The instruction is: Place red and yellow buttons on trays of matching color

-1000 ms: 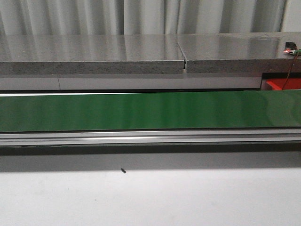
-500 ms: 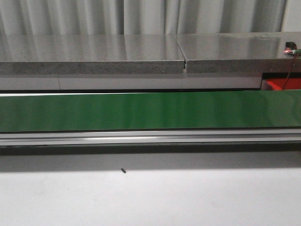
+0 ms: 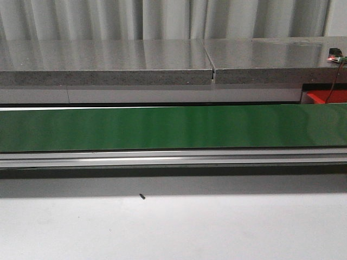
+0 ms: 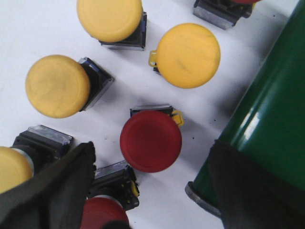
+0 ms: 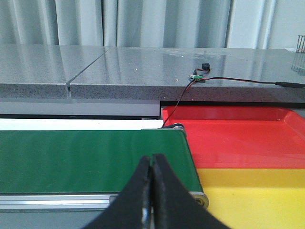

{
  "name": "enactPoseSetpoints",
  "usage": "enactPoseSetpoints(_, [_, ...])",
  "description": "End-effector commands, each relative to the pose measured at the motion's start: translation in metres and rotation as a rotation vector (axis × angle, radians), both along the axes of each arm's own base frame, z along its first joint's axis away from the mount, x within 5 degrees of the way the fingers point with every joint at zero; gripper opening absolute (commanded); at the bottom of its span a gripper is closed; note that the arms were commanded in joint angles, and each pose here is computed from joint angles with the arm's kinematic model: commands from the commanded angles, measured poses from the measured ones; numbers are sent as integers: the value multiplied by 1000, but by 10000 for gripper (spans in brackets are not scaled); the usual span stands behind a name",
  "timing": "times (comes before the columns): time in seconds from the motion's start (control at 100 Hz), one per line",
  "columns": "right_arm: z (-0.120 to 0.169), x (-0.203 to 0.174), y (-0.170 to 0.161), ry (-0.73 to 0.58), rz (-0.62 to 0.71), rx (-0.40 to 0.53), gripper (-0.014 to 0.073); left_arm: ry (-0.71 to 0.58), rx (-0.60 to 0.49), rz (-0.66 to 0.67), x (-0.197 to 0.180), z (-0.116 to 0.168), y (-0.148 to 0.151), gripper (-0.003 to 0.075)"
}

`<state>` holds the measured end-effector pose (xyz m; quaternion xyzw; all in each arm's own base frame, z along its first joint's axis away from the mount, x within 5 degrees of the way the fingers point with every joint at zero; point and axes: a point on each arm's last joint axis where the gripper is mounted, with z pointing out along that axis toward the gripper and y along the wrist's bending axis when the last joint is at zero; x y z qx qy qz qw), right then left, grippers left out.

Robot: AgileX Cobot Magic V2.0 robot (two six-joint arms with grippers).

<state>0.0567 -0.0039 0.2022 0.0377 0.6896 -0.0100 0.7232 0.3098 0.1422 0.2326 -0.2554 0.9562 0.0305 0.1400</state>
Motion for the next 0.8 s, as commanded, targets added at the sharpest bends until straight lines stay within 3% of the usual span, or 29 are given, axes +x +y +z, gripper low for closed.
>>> enactPoseSetpoints(0.0, [14,-3,0,-113,-1,-23,-58,-65,19,8,6,18,3,493])
enactPoseSetpoints(0.79, [14,-3,0,-113,-1,-23,-58,-64,17,17,16,0,11,493])
